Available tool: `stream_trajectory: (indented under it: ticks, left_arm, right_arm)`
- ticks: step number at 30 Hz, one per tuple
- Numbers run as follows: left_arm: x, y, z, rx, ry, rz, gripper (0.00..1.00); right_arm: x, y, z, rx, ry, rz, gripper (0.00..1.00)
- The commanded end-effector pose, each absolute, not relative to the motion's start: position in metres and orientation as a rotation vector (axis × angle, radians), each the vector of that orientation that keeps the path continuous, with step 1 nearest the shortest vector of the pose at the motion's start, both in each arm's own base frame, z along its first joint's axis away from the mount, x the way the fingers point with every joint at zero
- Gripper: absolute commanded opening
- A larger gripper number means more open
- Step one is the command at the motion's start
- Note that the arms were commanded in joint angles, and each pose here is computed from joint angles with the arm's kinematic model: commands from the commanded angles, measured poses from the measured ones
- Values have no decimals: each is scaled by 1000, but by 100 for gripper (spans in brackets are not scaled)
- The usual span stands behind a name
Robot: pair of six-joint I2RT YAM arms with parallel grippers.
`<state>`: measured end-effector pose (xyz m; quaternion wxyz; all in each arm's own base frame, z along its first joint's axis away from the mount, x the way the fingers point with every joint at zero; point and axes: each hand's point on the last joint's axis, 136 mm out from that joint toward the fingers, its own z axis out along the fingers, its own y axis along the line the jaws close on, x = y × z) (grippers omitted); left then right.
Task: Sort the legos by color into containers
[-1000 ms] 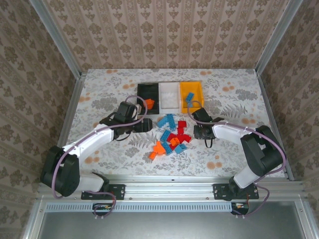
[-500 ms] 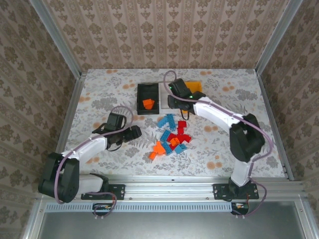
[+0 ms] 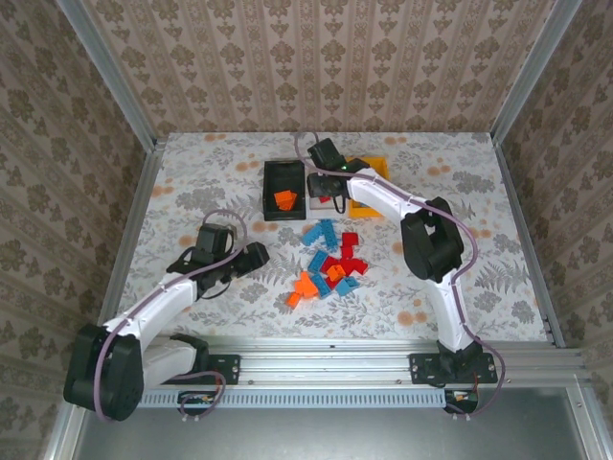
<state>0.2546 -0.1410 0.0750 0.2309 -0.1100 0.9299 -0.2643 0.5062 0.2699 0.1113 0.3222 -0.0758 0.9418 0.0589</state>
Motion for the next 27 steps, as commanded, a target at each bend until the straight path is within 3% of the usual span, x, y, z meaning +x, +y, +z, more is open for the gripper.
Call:
stream_trajectory:
  ticks: [1,8,17,27]
  left_arm:
    - [253,-141,76,-318,2568,-744,88]
    - [255,-148,78,-319,2560,-786,88]
    - [247,-190,62,-202,2628,-829,88]
    - [251,-208,62,-172,2635,-844,87]
  right_arm:
    - [502,273,126,-223,2472,176,53]
    - [463,255,168,-160,2383,220,52]
    - [370,214,91,-38,2576,243,52]
    - [360,204,48,-39,2648,171,59]
